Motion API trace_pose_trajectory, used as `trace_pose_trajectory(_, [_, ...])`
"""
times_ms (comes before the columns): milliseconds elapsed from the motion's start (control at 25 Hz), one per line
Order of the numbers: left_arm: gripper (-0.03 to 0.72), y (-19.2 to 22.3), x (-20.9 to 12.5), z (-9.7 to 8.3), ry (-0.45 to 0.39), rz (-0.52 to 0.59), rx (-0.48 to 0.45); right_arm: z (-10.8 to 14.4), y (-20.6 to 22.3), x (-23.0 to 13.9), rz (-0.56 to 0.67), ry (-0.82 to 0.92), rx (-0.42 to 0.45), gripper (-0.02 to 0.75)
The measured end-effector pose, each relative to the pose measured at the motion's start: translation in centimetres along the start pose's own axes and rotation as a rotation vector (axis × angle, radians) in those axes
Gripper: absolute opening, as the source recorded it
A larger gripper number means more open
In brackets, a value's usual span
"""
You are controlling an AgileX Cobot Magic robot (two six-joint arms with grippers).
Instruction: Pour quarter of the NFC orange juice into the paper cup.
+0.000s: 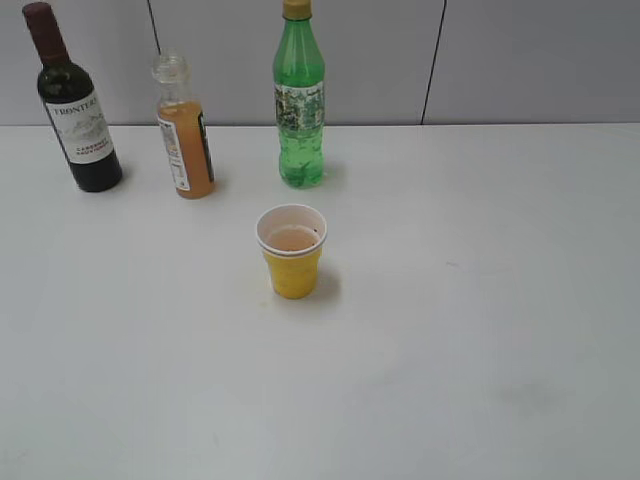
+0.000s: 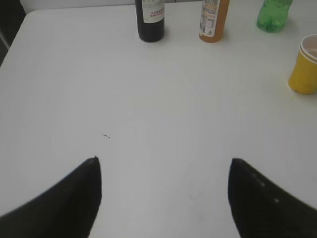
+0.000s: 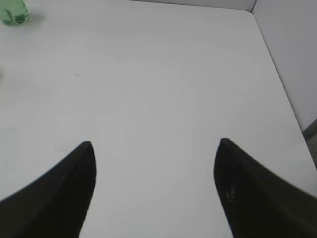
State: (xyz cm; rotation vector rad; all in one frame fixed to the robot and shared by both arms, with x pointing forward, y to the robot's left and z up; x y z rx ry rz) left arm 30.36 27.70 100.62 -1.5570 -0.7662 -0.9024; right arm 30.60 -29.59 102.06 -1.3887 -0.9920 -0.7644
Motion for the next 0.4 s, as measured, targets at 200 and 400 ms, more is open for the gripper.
trace_pose_trajectory(200, [0.587, -0.10, -0.02, 0.01, 0.002, -0.007, 0.001, 0.00, 0.00, 0.00, 0.000, 0.000, 0.000, 0.590])
trace_pose_trajectory(400, [0.587, -0.10, -0.02, 0.01, 0.002, -0.007, 0.001, 0.00, 0.00, 0.00, 0.000, 0.000, 0.000, 0.590])
Point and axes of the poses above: a point on each arm's last joint axis where the gripper is mounted, y pointing out along that axis toward the gripper, z along the wrist's bending axis when the last joint is at zero, x = y × z, the point moved 8 cm from there along y, pointing out along that axis toward the gripper, and after that the axes turned 4 degrees about -y, right-handed, at the moved point
